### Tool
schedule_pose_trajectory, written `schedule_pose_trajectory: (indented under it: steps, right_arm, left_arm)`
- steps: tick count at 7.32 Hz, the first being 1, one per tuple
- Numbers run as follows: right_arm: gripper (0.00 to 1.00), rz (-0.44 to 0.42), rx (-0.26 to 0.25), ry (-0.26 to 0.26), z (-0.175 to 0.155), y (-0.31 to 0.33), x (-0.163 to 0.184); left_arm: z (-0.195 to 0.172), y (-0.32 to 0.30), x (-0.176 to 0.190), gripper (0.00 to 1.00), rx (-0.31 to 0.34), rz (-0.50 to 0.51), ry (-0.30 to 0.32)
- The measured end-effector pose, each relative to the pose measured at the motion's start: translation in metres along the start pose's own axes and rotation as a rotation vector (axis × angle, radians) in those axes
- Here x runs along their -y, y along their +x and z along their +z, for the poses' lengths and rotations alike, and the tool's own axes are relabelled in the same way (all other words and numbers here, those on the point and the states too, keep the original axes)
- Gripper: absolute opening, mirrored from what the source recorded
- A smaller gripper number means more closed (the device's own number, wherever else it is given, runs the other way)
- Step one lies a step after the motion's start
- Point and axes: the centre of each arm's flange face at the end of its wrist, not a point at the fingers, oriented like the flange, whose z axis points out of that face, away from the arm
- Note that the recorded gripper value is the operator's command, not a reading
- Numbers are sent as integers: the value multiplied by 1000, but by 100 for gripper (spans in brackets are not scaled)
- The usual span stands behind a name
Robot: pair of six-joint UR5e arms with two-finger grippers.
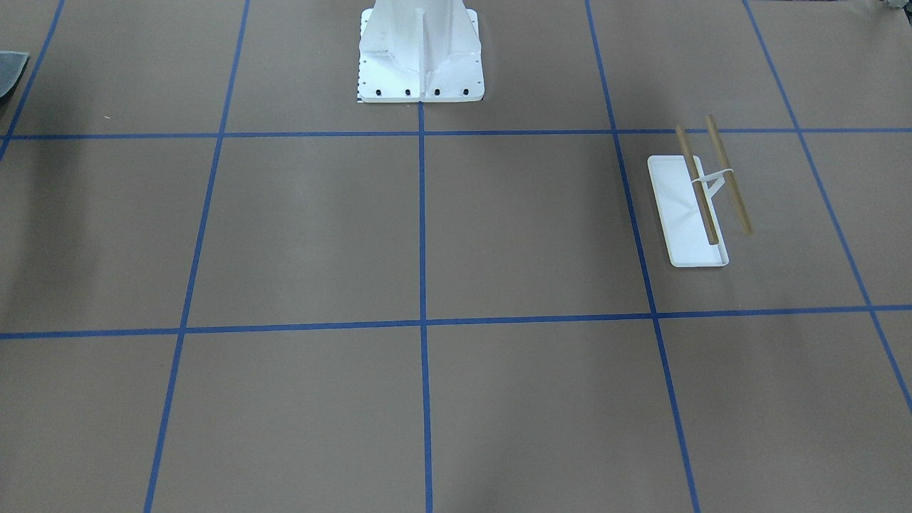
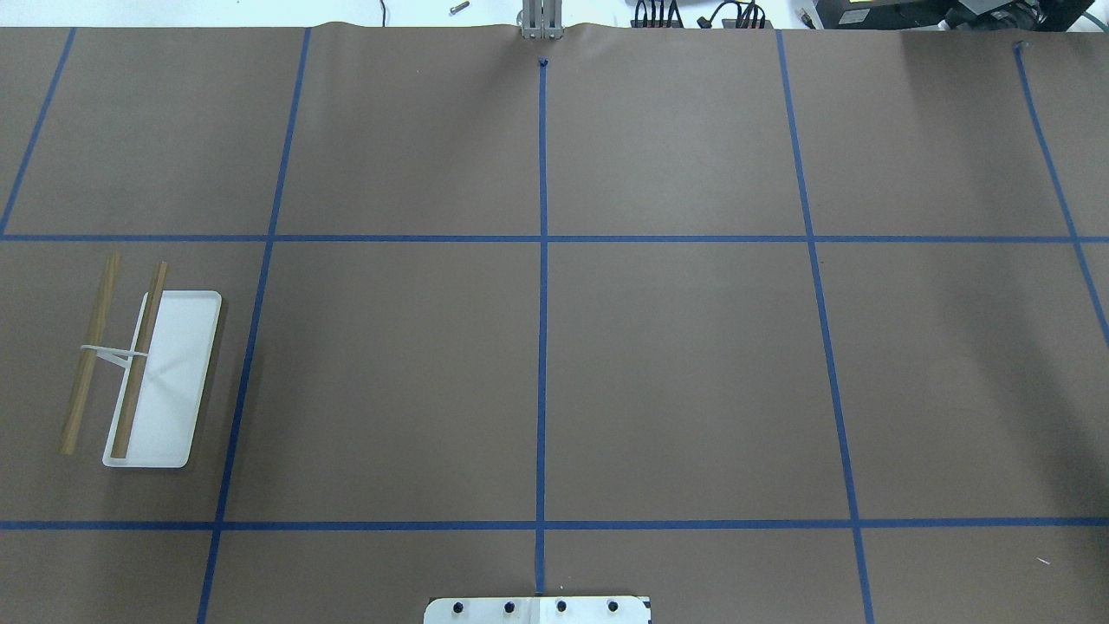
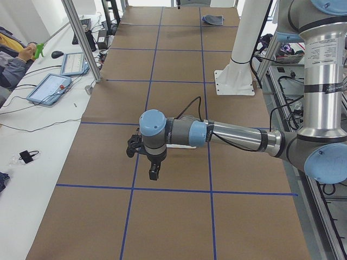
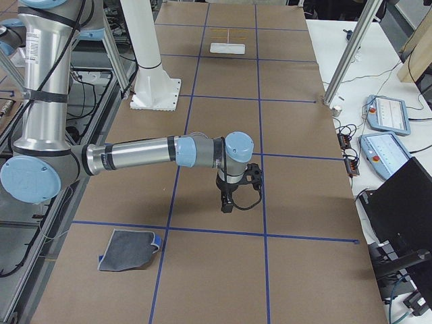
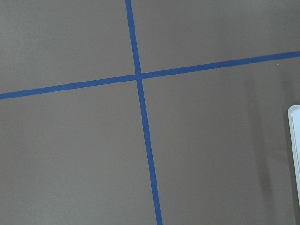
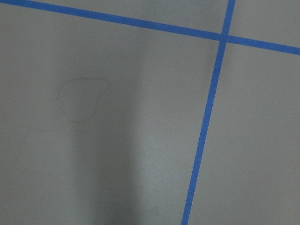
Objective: Hang towel on rack
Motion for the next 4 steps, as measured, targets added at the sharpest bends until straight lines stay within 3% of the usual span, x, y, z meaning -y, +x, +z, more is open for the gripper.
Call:
schedule_pose_trajectory:
  steps: [4]
  right_arm:
    - [100, 0, 7, 12, -5, -4, -1]
  left_arm:
    - [-3, 4, -6, 98, -1, 14, 5]
